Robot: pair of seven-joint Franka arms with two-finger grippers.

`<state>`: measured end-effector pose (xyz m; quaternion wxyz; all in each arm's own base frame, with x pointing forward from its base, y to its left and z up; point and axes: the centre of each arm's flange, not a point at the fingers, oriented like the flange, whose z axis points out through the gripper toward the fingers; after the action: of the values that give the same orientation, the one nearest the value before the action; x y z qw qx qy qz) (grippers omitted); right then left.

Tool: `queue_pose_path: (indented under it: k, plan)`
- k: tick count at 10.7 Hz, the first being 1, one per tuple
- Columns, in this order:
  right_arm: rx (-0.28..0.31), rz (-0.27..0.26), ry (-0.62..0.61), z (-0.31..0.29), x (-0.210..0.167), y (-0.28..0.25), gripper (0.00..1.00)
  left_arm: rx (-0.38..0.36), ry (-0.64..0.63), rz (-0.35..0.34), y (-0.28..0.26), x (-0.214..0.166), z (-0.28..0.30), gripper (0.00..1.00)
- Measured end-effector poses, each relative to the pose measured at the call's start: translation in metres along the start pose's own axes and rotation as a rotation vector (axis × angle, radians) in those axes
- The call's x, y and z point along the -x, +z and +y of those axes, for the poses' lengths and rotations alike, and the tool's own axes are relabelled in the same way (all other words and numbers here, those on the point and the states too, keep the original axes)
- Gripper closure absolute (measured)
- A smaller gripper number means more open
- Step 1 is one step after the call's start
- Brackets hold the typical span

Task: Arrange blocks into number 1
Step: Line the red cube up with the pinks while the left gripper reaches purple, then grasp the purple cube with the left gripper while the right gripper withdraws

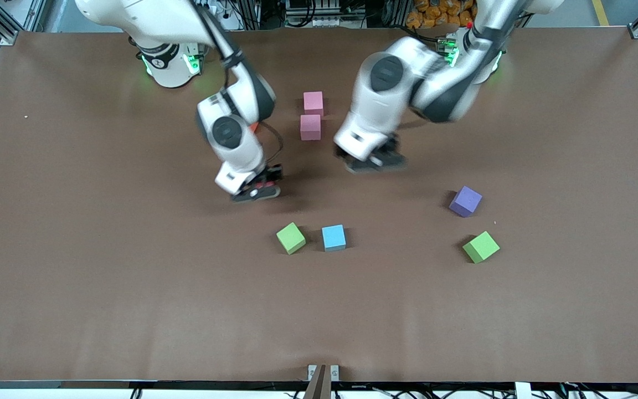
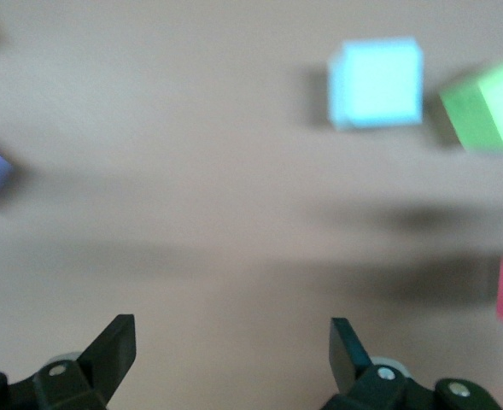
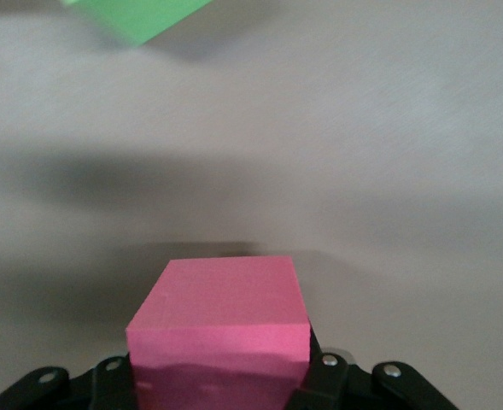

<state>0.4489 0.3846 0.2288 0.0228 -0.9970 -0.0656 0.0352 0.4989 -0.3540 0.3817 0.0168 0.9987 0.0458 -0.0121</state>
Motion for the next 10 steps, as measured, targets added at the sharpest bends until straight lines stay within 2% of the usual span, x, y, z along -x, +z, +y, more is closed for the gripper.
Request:
queue_pose_path:
  k: [2, 4, 8, 10]
  plan:
    - [0.010, -0.009, 0.030, -0.053, 0.039, 0.006, 0.37, -0.002, -0.006, 0.001, -0.004, -0.065, -0.095, 0.00]
    - [0.028, -0.024, 0.054, -0.080, 0.067, 0.016, 0.37, -0.033, -0.047, -0.009, 0.007, -0.099, -0.170, 0.00]
    - [0.059, -0.043, 0.091, -0.101, 0.093, 0.036, 0.37, -0.090, -0.192, -0.076, 0.049, -0.125, -0.271, 0.00]
    - [0.072, -0.047, 0.102, -0.110, 0.103, 0.045, 0.37, -0.085, -0.353, -0.133, 0.075, -0.115, -0.275, 0.00]
